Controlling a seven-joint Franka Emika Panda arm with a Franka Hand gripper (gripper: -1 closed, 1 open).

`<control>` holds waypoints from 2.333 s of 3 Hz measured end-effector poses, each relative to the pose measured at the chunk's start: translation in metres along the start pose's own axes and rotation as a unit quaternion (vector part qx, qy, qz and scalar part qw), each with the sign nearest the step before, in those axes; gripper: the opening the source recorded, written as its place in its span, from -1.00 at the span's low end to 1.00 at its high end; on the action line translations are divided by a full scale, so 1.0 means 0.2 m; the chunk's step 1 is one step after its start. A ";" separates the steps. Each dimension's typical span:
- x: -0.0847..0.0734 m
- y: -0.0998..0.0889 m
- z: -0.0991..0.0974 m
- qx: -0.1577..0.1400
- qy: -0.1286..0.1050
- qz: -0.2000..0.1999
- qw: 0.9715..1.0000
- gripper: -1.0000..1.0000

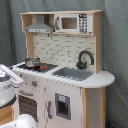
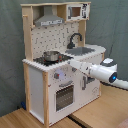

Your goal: Play with the kitchen

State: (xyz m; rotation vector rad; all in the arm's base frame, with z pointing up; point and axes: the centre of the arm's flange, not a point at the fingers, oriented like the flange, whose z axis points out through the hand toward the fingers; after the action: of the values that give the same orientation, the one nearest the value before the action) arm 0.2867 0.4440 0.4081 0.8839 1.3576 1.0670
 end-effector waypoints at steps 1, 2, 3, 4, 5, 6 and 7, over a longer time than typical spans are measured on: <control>0.06 0.21 -0.07 -0.028 -0.007 0.020 0.999 1.00; 0.12 0.31 -0.09 -0.034 -0.022 0.044 0.998 1.00; 0.11 0.41 -0.03 -0.033 -0.047 0.089 0.994 1.00; 0.08 0.53 0.05 -0.038 -0.064 0.126 0.989 1.00; 0.07 0.68 0.13 -0.040 -0.077 0.166 0.982 1.00; 0.08 0.78 0.19 -0.035 -0.086 0.196 0.976 1.00; 0.11 0.87 0.24 -0.025 -0.094 0.224 0.970 1.00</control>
State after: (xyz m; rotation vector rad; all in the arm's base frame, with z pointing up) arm 0.3185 0.5225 0.5690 1.2570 0.9895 1.3135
